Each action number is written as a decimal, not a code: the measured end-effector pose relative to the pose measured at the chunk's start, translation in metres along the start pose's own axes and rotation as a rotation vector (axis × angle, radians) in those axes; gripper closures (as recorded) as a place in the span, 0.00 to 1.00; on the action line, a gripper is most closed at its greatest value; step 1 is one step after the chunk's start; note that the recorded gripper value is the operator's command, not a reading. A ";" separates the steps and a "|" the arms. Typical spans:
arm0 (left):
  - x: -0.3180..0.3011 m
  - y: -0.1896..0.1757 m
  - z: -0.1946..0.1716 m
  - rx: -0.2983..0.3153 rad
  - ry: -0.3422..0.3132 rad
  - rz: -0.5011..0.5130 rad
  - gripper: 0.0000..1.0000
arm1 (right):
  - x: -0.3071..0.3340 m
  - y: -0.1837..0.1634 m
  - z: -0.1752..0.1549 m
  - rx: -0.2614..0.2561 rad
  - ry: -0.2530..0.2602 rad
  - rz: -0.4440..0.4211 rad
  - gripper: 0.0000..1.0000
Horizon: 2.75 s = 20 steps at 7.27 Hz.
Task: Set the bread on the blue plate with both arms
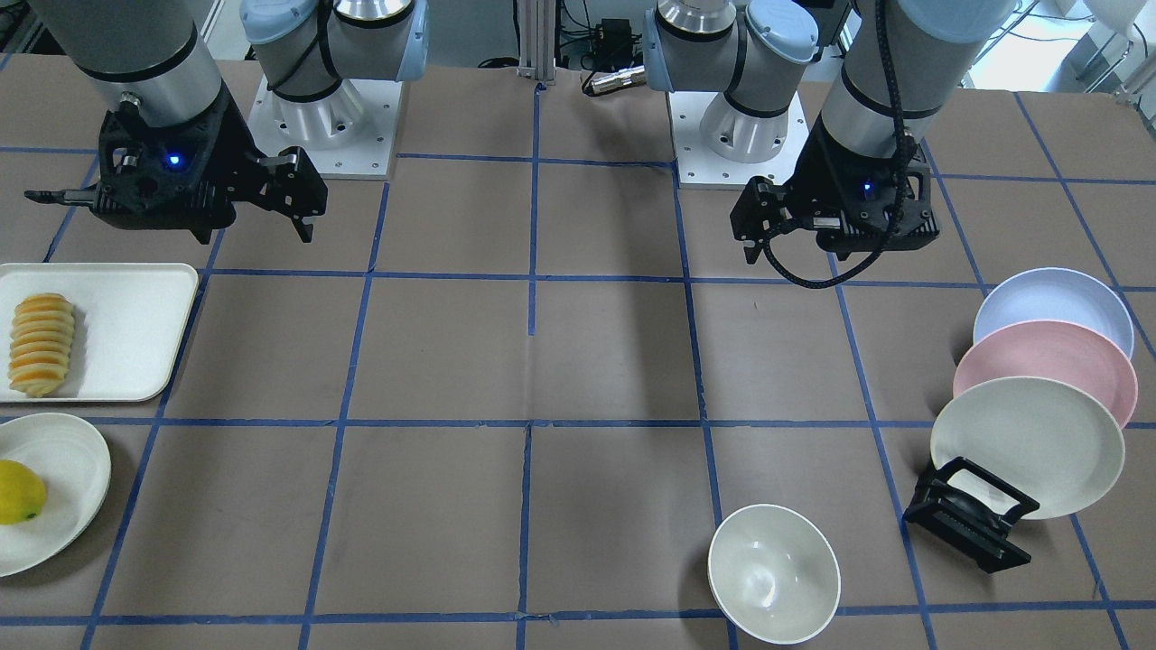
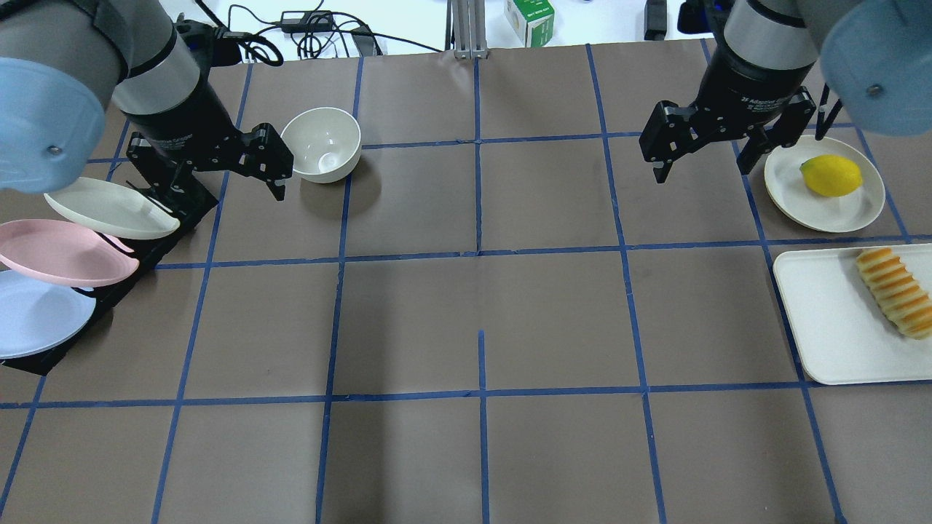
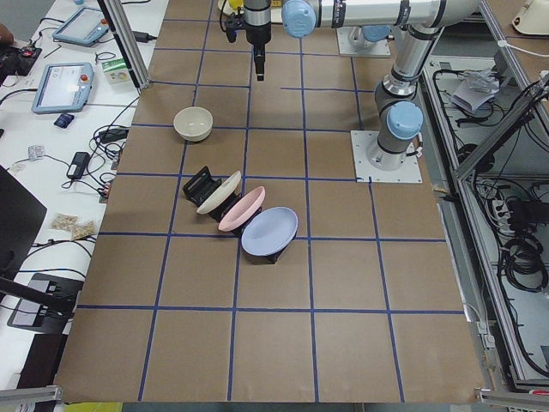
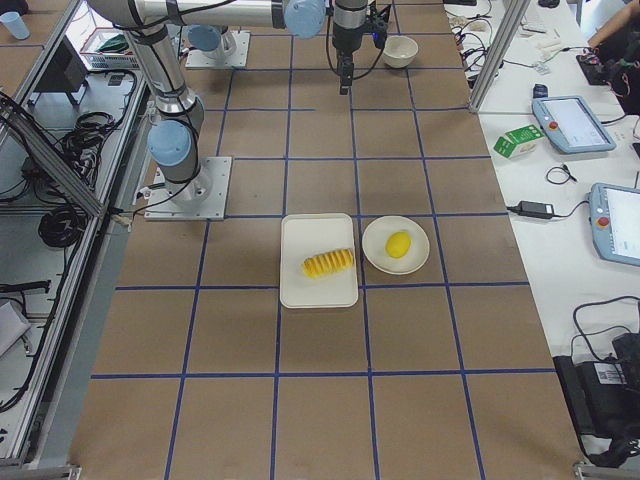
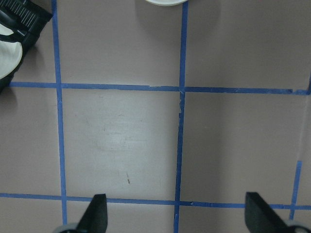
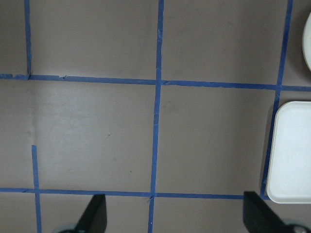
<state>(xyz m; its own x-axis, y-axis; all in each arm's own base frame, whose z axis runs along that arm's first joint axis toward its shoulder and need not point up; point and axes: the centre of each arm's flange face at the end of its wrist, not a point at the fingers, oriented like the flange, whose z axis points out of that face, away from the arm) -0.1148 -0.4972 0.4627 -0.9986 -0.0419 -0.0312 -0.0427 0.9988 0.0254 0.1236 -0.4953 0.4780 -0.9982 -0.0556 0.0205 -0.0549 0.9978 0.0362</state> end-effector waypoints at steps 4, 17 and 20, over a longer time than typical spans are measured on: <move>-0.002 0.006 -0.005 0.007 0.007 -0.005 0.00 | 0.000 0.001 0.000 -0.005 0.000 0.001 0.00; -0.106 -0.017 -0.015 0.036 0.005 -0.202 0.00 | 0.020 0.006 0.002 -0.035 0.045 0.007 0.00; -0.219 -0.021 -0.041 0.085 -0.009 -0.251 0.00 | 0.132 0.007 0.034 -0.082 0.031 0.030 0.00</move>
<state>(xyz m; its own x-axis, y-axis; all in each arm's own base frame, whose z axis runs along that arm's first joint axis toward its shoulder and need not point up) 0.1038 -0.5101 0.5097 -0.9569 -0.2883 -0.0350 -0.2855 0.9560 -0.0679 -0.0091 -0.4941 0.4472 -0.9981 -0.0282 0.0541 -0.0217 0.9929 0.1167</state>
